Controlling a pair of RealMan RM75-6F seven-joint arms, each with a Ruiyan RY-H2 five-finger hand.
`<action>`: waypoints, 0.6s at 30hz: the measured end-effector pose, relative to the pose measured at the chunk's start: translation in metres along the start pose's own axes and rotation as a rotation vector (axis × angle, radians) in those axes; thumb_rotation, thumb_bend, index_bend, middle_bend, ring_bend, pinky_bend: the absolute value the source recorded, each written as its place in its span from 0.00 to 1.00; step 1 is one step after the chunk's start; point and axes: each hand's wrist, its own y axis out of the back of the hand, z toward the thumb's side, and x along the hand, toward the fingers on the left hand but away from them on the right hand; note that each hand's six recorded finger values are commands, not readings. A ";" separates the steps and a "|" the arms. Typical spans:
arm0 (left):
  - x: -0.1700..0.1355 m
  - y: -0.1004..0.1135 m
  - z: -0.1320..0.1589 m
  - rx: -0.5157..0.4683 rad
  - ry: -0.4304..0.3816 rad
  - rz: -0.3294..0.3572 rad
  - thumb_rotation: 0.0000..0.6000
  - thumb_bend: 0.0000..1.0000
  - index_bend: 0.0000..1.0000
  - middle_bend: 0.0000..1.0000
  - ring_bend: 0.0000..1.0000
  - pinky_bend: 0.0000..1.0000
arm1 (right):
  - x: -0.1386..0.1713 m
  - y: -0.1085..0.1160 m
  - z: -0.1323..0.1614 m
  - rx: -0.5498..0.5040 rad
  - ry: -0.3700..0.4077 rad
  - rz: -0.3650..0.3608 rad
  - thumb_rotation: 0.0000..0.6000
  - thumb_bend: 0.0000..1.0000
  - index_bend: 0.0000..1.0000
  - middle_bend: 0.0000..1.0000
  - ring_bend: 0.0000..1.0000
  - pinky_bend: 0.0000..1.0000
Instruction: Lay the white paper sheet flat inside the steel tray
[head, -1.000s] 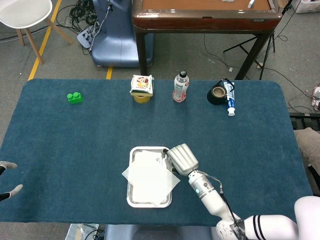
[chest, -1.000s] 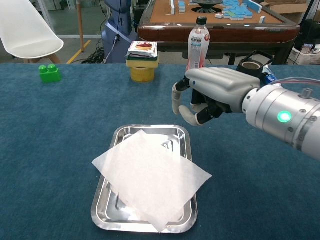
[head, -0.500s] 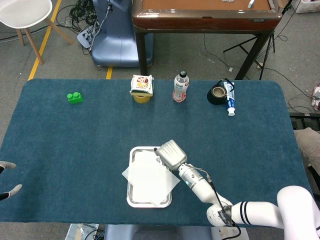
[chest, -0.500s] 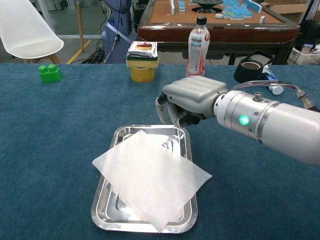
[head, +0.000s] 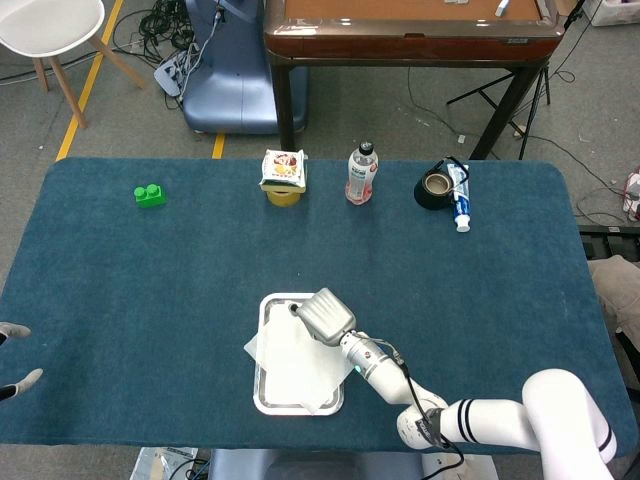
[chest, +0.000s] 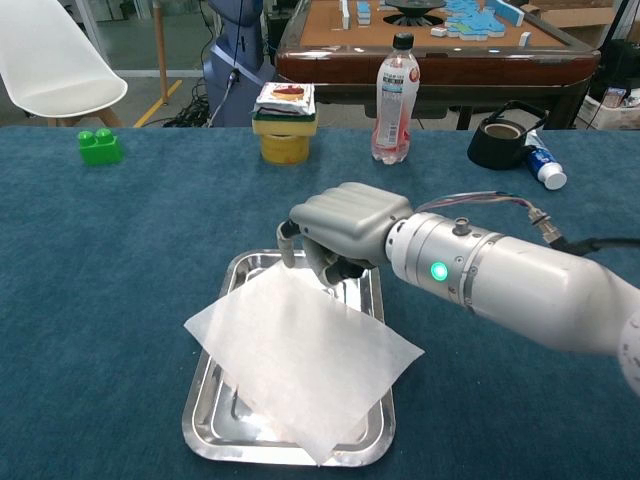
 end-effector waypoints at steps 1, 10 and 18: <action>0.000 0.000 0.000 0.000 0.000 0.000 1.00 0.01 0.41 0.38 0.32 0.47 | -0.001 -0.001 0.002 0.001 0.003 0.001 1.00 0.99 0.37 1.00 1.00 1.00; -0.001 0.003 -0.001 -0.006 -0.002 0.006 1.00 0.01 0.41 0.38 0.32 0.47 | -0.013 -0.010 0.012 0.003 0.012 0.014 1.00 0.99 0.36 1.00 1.00 1.00; -0.001 0.005 -0.002 -0.010 0.000 0.009 1.00 0.01 0.41 0.38 0.32 0.47 | -0.022 -0.019 0.015 0.002 0.004 0.026 1.00 0.99 0.36 1.00 1.00 1.00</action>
